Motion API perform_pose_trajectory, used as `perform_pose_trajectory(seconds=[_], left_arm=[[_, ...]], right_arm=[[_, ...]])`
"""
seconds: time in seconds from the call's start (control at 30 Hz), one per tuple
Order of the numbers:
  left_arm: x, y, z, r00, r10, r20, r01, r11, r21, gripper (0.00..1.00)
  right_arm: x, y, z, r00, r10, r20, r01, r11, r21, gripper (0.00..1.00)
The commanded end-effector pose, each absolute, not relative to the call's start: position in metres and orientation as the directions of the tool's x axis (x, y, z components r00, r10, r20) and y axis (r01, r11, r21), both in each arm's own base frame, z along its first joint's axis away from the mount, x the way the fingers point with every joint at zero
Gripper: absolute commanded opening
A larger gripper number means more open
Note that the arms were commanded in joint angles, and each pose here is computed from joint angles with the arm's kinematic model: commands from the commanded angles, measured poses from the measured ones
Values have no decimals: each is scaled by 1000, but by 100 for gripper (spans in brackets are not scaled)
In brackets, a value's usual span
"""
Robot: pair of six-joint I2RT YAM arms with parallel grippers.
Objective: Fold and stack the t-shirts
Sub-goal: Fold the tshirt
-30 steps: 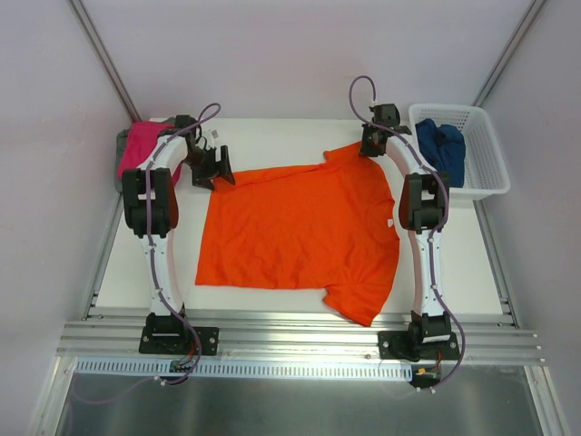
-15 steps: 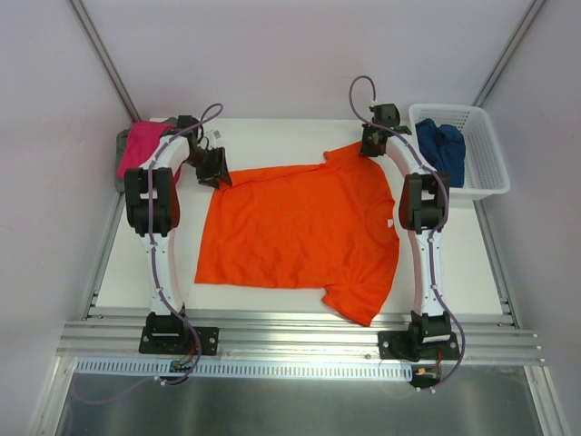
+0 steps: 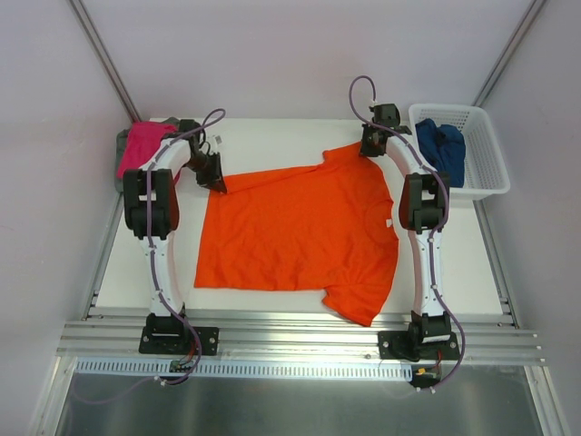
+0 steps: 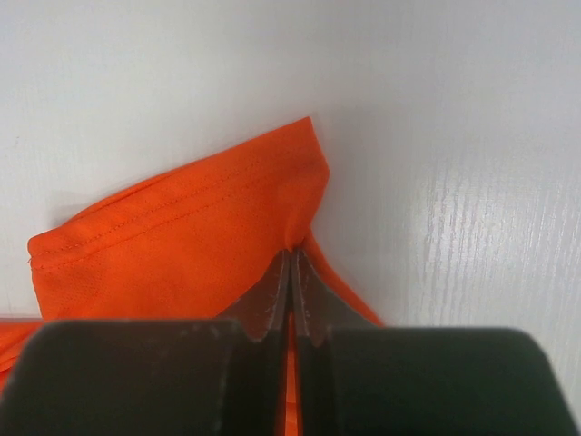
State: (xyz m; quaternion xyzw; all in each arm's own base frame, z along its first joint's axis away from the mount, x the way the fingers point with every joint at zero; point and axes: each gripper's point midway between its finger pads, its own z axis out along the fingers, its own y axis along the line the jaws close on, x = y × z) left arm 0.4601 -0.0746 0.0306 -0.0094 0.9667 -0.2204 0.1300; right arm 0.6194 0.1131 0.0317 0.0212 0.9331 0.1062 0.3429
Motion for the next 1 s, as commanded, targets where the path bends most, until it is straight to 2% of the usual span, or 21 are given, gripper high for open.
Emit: perform_pose_trajectory(seconds=[0.0,0.33,0.57,0.8,0.97], left_arm=[[458,-72,76,-940,-61,-336,83,914,-398,0],[459,-66,105,-915,-59,-400,108,918,-381,0],[458,-70,120,-905,-63,-421,123,907,-402,0],[452,-70,128,-908,-89,-410,117,884,-453,0],[455,-66,134,-905,-110,-411,121,860,-496,0]], right_arm=[[622,106,98,-699,111,-706,-63,974,217,0],[604,75,153,-657,125,-744,-49,977,207,1],[580,80,190,-642,127,-756,-87,968,236,1],[531,88,189,-712,157,-684,-77,951,299,1],[492,98,160,-780,128,-612,-78,951,299,1]])
